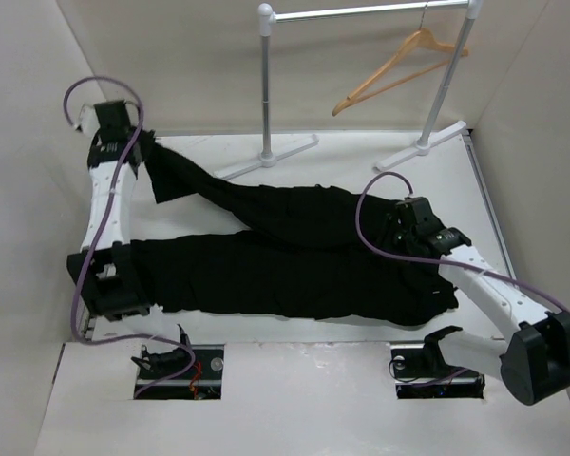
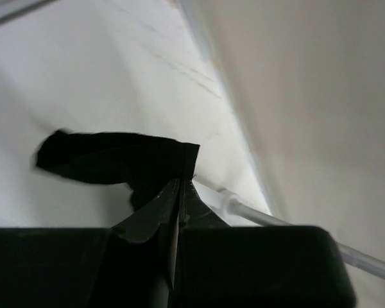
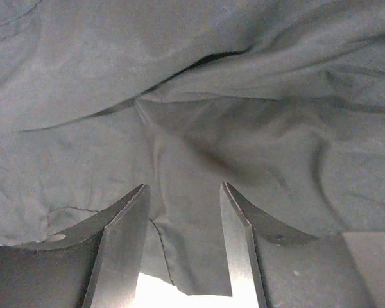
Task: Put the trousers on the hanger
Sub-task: Flatten out the trousers at the center of the board.
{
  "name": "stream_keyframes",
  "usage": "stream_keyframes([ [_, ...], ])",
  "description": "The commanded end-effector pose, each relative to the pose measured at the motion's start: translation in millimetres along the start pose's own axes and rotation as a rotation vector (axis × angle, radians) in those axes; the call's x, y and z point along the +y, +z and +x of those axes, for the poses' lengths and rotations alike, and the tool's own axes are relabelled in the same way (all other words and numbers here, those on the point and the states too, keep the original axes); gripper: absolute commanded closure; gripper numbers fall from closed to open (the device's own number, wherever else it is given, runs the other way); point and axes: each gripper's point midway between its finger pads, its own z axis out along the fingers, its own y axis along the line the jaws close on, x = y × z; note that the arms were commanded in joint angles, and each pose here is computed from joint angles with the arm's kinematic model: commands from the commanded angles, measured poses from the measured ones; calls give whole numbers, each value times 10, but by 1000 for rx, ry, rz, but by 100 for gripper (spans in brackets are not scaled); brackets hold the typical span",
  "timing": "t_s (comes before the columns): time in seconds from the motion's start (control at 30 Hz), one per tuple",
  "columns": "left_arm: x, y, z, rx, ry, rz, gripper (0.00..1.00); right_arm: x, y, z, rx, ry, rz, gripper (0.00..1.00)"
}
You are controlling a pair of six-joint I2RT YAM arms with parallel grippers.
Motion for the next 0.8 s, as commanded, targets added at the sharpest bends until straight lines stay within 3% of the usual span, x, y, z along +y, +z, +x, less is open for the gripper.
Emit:
stream_keyframes([
  [0.0, -1086, -329, -120, -52, 78, 226, 100, 239, -18, -240, -65, 4, -75, 46],
  [0.13, -1675, -427, -164, -63, 142, 318, 100, 239, -33, -240, -73, 18, -87, 46],
  [0.27, -1510, -340, -129, -54, 179, 273, 99, 182, -72, -211, -88, 34, -93, 46],
  [0.37, -897, -129, -223, -86, 166, 151, 99, 151, -81, -160, -82, 37, -94, 46],
  [0.63, 1192, 548, -369, -89, 47, -262, 99, 129, -104, -128, -77, 41, -101, 44],
  [0.77, 1717, 715, -296, -61, 18, -363, 97, 125, -160, -102, -77, 40, -105, 39],
])
